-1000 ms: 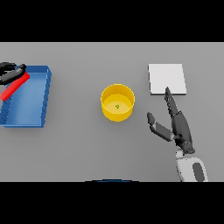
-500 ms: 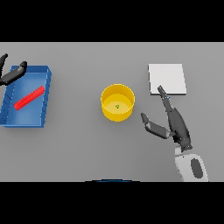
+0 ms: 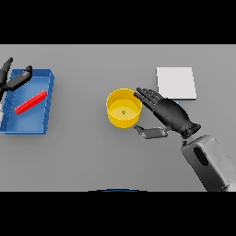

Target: Pick up the red beaker and tilt it to pour out 1 green nut into yellow bowl. Pick up the yellow bowl and place it on the metallic measuring scale.

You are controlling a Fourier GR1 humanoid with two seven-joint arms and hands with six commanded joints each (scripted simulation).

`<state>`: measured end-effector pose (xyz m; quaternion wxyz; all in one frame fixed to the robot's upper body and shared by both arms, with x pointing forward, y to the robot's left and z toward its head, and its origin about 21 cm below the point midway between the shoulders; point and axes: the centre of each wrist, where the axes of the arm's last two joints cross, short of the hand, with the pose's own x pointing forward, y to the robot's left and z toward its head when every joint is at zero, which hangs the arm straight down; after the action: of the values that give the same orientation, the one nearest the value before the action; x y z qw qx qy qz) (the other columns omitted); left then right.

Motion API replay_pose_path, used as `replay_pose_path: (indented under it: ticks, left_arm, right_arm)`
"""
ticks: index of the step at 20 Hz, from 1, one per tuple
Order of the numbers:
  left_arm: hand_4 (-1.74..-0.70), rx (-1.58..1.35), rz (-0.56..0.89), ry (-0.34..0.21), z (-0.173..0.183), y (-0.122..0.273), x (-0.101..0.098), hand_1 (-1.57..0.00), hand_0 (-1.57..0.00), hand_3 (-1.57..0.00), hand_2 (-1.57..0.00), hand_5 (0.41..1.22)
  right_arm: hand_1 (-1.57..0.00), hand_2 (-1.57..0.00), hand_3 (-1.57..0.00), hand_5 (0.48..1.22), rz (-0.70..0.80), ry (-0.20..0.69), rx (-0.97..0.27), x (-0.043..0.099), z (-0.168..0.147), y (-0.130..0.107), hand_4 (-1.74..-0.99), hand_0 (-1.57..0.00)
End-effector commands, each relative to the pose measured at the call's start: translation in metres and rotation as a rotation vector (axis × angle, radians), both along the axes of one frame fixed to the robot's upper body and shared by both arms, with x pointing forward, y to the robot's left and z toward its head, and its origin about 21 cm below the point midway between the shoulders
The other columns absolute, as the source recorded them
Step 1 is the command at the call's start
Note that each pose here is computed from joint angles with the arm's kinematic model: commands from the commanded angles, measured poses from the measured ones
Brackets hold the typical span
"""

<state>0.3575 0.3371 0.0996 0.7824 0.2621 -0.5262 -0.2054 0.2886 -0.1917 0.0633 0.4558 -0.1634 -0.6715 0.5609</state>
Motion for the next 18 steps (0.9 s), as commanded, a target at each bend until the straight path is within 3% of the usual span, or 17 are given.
replay_pose_path:
  ticks: [1, 8, 11, 18]
  left_arm:
    - [-0.81, 0.001, 0.003, 0.007, 0.000, -0.001, 0.001, 0.00, 0.00, 0.00, 0.00, 0.688]
    - [-0.81, -0.009, 0.000, -0.002, 0.004, 0.005, 0.000, 0.00, 0.00, 0.00, 0.00, 0.695]
    - [-0.81, -0.004, 0.004, -0.002, 0.006, 0.007, -0.001, 0.00, 0.00, 0.00, 0.00, 0.695]
    - [-0.80, 0.012, -0.012, -0.004, 0.005, 0.011, 0.001, 0.00, 0.00, 0.00, 0.00, 0.703]
  right_arm:
    - [0.00, 0.00, 0.00, 0.635, 0.027, -0.003, -0.049, 0.008, 0.000, 0.004, -1.157, 0.00]
    - [0.00, 0.00, 0.00, 0.639, 0.247, 0.003, -0.295, 0.032, -0.003, 0.029, -1.154, 0.00]
    - [0.00, 0.00, 0.00, 0.646, 0.280, 0.029, -0.366, 0.046, -0.005, 0.040, -1.155, 0.00]
    - [0.00, 0.00, 0.00, 0.674, 0.356, 0.107, -0.531, 0.060, -0.010, 0.067, -1.174, 0.00]
